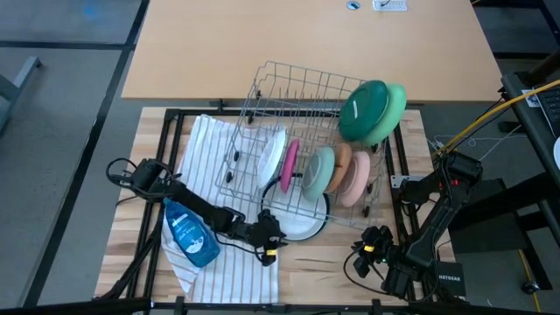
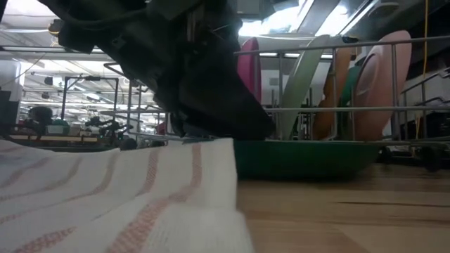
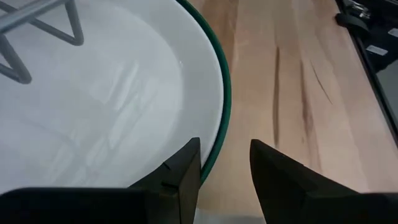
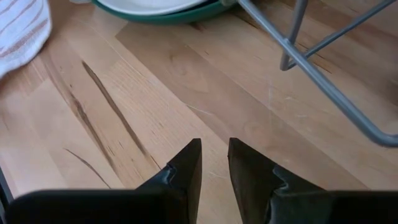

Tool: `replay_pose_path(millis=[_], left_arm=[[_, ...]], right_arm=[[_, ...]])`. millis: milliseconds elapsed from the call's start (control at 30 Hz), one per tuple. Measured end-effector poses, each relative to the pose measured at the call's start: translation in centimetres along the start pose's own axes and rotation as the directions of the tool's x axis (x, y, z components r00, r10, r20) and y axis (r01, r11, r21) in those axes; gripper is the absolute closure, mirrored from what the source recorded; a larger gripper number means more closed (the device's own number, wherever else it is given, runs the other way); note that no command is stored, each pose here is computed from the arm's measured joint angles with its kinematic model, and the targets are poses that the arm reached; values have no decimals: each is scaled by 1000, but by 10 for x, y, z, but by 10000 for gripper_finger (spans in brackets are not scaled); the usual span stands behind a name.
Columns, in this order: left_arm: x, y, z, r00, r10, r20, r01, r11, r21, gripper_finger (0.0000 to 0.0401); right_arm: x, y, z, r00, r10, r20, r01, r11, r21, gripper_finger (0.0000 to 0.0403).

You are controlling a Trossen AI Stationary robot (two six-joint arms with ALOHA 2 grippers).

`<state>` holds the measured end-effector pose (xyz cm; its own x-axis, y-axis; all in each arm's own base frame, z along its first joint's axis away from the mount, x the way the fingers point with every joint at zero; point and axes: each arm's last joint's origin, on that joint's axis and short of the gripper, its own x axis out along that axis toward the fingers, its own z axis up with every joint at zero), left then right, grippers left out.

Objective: Sort dishes
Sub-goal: Put the white plate in the dish rack

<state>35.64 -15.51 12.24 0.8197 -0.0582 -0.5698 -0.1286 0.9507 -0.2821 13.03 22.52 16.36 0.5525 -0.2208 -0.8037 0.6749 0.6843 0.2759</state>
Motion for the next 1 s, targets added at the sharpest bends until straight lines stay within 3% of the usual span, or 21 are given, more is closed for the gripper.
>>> replay_pose_path(millis=[633,1000], left_arm=[[-8,-22,-13,997,-76,-33,76,997,26,274],[-13,-34,-21,965,-228,-131,233,972,25,274]], right_arm=[[0,0,0,1000,2,-1,-2,1000,0,318],[0,0,0,1000,-1,0,1,1000,3,318]])
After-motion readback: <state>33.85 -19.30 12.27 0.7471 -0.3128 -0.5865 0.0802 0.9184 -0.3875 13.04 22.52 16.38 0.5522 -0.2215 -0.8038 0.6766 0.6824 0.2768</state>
